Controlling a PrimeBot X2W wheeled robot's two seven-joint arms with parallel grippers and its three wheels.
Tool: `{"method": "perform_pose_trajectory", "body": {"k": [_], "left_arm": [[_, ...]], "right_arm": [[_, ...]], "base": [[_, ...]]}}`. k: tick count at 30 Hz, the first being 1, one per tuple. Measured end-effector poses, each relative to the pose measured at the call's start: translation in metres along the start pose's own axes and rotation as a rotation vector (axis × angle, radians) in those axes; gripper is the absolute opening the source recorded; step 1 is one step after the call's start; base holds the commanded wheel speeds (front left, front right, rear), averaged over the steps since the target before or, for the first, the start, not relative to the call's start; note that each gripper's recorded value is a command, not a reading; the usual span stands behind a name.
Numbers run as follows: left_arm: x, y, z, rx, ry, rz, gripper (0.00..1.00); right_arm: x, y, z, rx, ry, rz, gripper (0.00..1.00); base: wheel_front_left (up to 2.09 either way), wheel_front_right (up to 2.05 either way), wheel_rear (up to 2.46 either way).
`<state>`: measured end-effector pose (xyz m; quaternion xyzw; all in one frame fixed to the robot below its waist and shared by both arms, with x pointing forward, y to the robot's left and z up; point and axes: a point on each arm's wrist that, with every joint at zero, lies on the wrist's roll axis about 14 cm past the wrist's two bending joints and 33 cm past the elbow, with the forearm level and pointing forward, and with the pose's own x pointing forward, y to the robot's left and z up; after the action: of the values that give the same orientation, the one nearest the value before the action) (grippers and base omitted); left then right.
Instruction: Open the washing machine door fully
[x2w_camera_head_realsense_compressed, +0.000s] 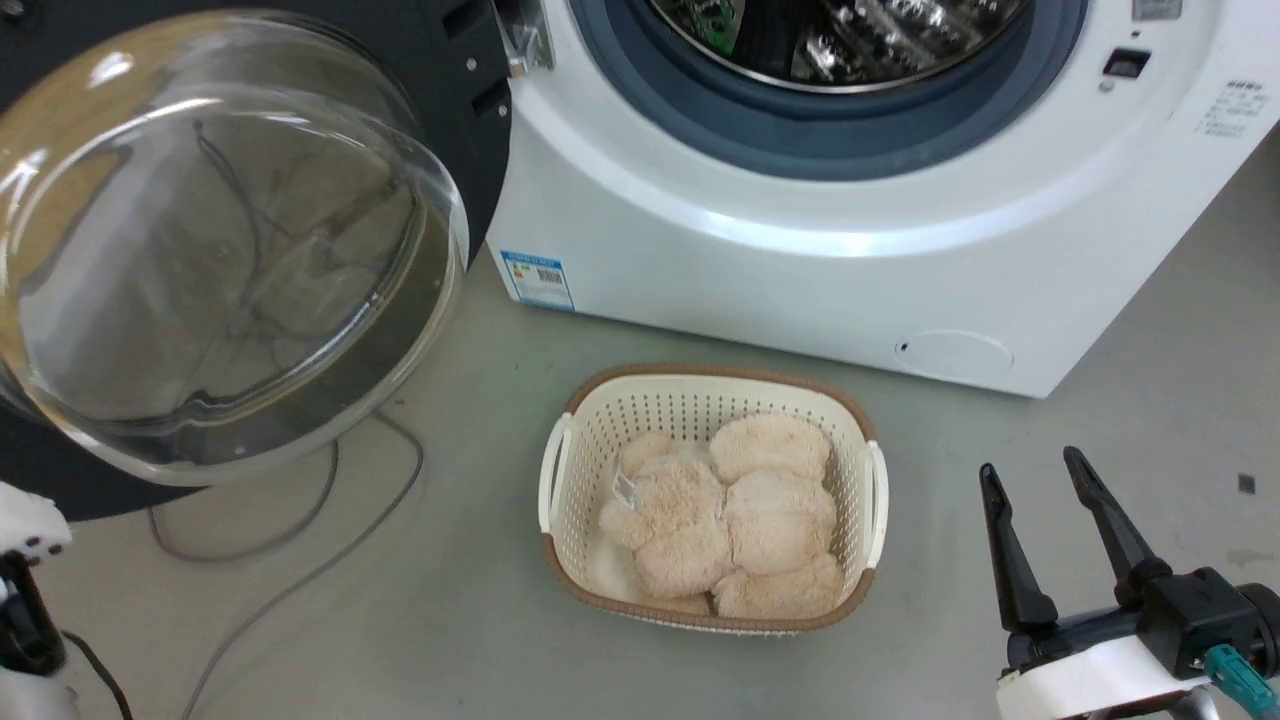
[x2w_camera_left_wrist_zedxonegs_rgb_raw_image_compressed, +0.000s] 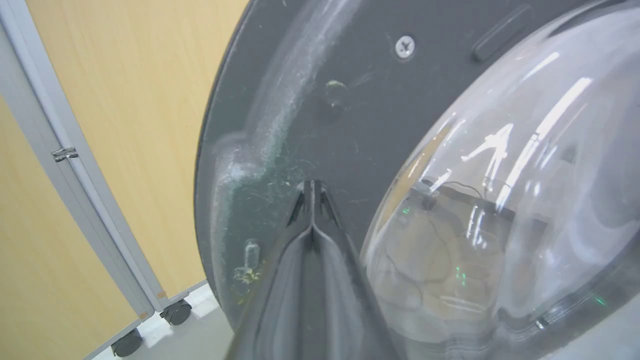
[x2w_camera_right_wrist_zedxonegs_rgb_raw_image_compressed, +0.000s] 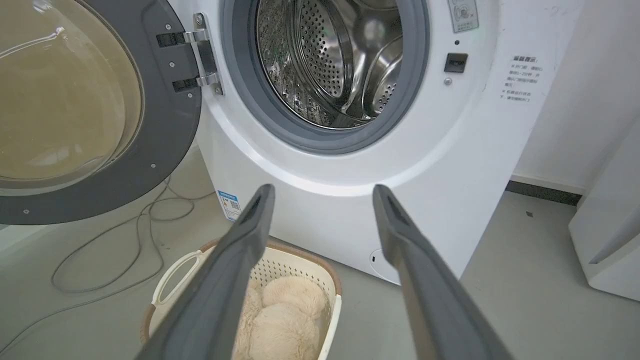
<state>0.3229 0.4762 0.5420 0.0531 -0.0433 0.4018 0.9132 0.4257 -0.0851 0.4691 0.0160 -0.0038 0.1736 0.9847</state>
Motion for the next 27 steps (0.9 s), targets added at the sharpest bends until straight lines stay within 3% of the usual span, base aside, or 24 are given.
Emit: {"method": "perform_pose_trajectory", "body": {"k": [17, 18, 19, 20, 27], "left_arm": [[-0.066, -0.030, 0.038, -0.029, -0.136, -0.194, 0.00], [-0.070, -0.032, 0.039, -0.034, -0.140, -0.207, 0.14], [-0.074, -0.035, 0.040, -0.040, -0.143, -0.222, 0.67], [-0.079, -0.038, 0.040, -0.044, -0.145, -0.240, 1.00], [-0.109, -0.068, 0.044, -0.077, -0.159, -0.366, 1.00]], "right_arm": [[-0.029, 0.005, 0.040, -0.015, -0.086, -0.013, 1.00], [-0.032, 0.005, 0.042, -0.014, -0.089, -0.016, 1.00], [-0.035, 0.005, 0.043, -0.012, -0.093, -0.019, 1.00], [-0.037, 0.004, 0.045, -0.009, -0.098, -0.024, 1.00], [-0.052, -0.004, 0.058, -0.014, -0.133, -0.058, 1.00]], "base": [[0.00, 0.00, 0.00], [0.00, 0.00, 0.00], [0.00, 0.00, 0.00], [0.00, 0.00, 0.00], [0.00, 0.00, 0.00]]}}
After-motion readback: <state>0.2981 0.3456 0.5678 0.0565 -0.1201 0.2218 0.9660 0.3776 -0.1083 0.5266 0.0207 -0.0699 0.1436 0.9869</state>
